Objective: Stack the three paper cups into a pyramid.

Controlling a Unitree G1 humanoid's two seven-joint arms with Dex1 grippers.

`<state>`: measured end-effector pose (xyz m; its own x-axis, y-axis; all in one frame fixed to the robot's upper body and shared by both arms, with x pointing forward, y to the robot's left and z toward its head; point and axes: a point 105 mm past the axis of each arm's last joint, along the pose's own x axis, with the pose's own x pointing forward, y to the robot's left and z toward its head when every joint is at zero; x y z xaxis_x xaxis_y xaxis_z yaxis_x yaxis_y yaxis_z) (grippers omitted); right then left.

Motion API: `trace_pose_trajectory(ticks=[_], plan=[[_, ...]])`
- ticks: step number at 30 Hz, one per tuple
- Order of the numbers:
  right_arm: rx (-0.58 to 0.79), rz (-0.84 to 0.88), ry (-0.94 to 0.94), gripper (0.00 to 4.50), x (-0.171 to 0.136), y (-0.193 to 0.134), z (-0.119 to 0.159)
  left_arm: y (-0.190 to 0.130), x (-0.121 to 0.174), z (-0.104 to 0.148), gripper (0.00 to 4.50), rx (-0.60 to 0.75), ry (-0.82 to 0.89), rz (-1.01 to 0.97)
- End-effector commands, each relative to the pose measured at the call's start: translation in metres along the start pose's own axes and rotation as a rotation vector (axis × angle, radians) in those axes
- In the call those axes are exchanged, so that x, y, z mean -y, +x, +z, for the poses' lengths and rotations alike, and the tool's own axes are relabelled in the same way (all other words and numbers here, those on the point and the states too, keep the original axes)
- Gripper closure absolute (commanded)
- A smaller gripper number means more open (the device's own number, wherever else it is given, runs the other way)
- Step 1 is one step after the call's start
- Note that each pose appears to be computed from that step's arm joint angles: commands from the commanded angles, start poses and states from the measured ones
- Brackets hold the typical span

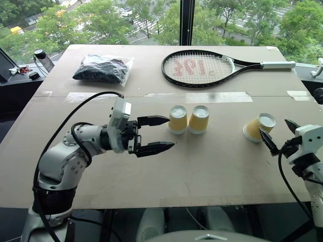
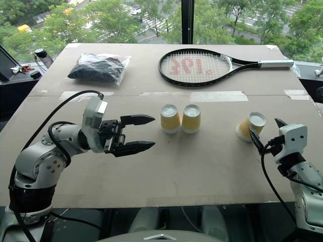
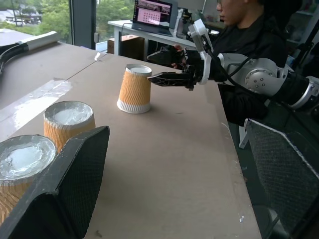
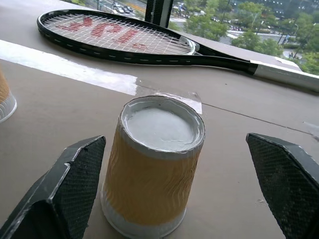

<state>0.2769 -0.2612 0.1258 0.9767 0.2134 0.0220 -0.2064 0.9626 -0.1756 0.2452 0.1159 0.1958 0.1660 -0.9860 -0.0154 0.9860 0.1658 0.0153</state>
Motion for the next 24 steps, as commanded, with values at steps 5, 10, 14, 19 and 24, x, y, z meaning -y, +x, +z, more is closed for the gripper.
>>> trace_pose_trajectory(ticks=[5, 10, 14, 19, 24], plan=[[0.019, 0.017, 0.084, 0.00, -0.006, 0.011, 0.006, 0.007, 0.010, 0.012, 0.04, 0.026, 0.051, -0.029], [0.020, 0.006, 0.113, 0.00, -0.006, 0.018, 0.005, 0.006, 0.012, 0.013, 0.04, 0.021, 0.060, -0.038], [0.029, 0.003, 0.128, 0.00, -0.005, 0.023, 0.006, 0.005, 0.013, 0.015, 0.04, 0.025, 0.064, -0.040], [0.033, 0.004, 0.133, 1.38, -0.004, 0.024, 0.006, 0.004, 0.013, 0.016, 0.00, 0.031, 0.069, -0.038], [0.054, 0.027, 0.113, 2.30, -0.004, 0.022, 0.014, 0.005, 0.013, 0.015, 0.00, 0.044, 0.071, -0.019]])
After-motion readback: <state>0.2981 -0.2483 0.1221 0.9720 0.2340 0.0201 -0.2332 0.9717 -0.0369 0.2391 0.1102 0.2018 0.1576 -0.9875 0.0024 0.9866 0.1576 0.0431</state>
